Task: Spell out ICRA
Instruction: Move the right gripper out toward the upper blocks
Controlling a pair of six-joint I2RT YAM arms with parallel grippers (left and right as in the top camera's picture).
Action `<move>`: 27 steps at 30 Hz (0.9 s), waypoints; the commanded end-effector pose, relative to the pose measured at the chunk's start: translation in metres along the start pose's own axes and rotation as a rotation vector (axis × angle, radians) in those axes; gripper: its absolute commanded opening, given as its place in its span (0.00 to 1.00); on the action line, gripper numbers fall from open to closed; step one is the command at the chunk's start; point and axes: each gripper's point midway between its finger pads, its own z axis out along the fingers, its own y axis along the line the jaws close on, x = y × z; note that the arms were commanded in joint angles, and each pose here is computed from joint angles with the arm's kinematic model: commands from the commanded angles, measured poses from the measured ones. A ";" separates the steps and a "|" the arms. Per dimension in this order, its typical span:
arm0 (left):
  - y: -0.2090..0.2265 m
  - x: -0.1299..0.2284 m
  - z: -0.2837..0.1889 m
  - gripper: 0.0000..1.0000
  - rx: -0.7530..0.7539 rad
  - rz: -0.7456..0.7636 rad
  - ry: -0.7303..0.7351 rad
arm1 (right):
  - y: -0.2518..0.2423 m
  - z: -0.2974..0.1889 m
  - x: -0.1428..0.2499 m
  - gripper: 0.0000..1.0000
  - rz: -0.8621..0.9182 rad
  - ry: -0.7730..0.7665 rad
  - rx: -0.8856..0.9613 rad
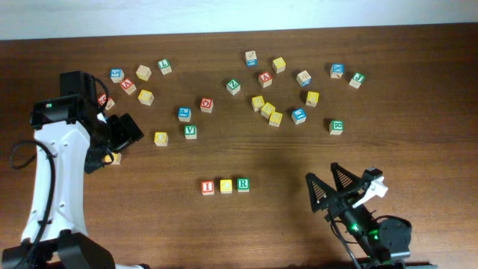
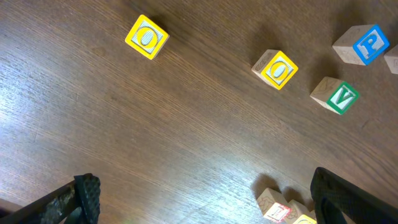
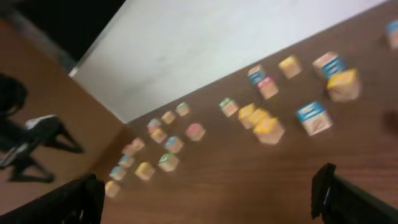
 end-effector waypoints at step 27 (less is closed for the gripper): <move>0.002 -0.001 -0.001 0.99 0.001 -0.015 -0.005 | 0.096 0.136 -0.211 0.98 -0.388 0.426 0.071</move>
